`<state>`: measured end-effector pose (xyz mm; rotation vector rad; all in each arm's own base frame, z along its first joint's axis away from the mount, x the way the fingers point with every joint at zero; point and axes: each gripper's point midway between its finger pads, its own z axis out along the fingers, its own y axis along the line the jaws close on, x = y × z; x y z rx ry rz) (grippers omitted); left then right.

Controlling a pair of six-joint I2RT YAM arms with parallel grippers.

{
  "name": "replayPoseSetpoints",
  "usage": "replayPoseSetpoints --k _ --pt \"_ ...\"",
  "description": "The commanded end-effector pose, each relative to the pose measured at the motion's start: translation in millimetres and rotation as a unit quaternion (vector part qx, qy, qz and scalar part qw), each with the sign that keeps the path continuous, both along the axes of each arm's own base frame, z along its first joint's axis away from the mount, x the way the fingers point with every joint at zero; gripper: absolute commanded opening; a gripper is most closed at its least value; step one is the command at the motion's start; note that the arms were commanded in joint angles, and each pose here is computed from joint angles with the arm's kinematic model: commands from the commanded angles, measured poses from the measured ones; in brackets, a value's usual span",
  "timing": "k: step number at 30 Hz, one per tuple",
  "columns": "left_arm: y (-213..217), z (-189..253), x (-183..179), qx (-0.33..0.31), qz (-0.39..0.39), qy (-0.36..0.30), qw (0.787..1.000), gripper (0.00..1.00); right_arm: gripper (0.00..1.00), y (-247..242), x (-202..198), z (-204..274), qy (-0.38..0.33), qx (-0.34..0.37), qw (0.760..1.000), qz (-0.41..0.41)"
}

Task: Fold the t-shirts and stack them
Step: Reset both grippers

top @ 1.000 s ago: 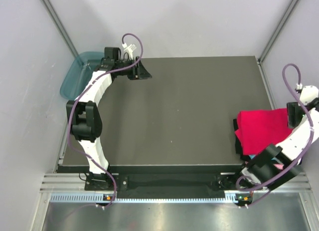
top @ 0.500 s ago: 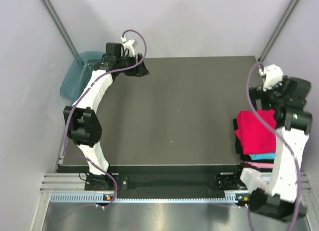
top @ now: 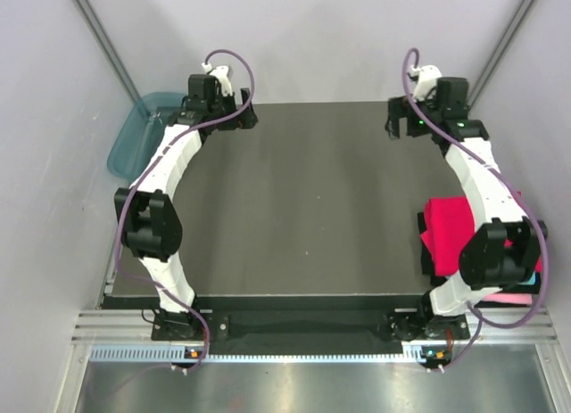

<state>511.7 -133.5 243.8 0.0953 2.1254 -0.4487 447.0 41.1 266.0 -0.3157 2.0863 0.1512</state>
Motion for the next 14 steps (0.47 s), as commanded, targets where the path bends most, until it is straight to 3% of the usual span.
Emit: replayPoseSetpoints --k 1,4,8,14 --pt "7.8 0.3 24.2 0.014 0.026 -0.027 0.999 0.99 1.00 29.3 31.5 20.5 -0.058 0.010 0.998 -0.015" --pt "6.1 3.8 36.3 0.040 0.031 -0.051 0.997 0.99 1.00 45.8 44.8 7.4 -0.063 -0.021 0.997 -0.045" --pt "-6.2 16.3 43.7 0.101 0.019 -0.093 0.990 0.99 1.00 80.5 48.9 -11.0 -0.054 -0.057 0.997 -0.027" --pt "-17.5 11.5 43.3 0.105 0.005 -0.090 0.990 0.99 0.99 103.9 50.8 -20.7 -0.059 -0.038 0.997 0.015"
